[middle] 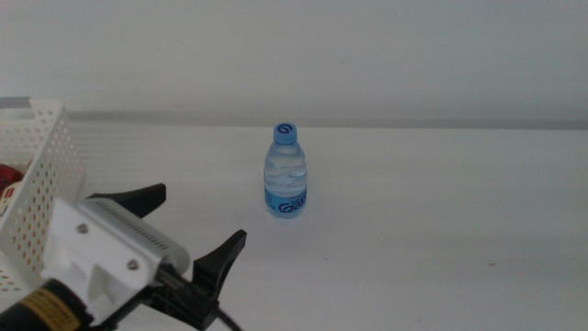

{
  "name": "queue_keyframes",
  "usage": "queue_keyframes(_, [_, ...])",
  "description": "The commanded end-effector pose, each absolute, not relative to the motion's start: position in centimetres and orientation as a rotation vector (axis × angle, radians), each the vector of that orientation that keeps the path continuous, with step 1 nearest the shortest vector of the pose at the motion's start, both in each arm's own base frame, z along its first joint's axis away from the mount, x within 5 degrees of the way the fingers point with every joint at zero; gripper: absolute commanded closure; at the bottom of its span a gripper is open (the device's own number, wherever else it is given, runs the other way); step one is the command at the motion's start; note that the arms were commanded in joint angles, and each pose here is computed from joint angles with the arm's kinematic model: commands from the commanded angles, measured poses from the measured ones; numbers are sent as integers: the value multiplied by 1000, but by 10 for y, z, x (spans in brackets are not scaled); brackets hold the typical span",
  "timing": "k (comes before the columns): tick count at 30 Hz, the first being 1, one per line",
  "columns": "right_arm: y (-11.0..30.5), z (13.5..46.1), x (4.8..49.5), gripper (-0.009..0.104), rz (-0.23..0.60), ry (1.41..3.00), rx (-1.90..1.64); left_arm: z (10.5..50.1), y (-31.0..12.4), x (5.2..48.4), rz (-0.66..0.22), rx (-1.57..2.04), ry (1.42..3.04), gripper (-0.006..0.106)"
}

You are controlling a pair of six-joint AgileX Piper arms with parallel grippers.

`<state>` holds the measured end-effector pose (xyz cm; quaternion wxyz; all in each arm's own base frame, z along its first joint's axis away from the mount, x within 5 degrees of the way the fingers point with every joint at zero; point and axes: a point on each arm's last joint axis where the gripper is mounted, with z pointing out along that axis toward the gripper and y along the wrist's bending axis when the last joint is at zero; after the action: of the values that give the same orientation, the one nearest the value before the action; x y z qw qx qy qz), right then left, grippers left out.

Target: Use arms to grab the bottles and put them into the dustbin to the left of the table.

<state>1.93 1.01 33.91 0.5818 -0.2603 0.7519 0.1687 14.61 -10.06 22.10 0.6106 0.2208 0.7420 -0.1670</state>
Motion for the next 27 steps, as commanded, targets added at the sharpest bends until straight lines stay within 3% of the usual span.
queue_keyframes(1, [10,337,19,3,386,1762,-609,215,-104,152,-379,491,1713,7])
queue_keyframes(10, [10,337,19,3,386,1762,-609,186,-111,173,-299,444,1768,7])
queue_keyframes(21, [10,337,19,3,386,1762,-609,147,-124,200,-363,250,1677,7])
queue_keyframes(27, [10,337,19,3,386,1762,-609,138,-145,221,-398,283,1722,7])
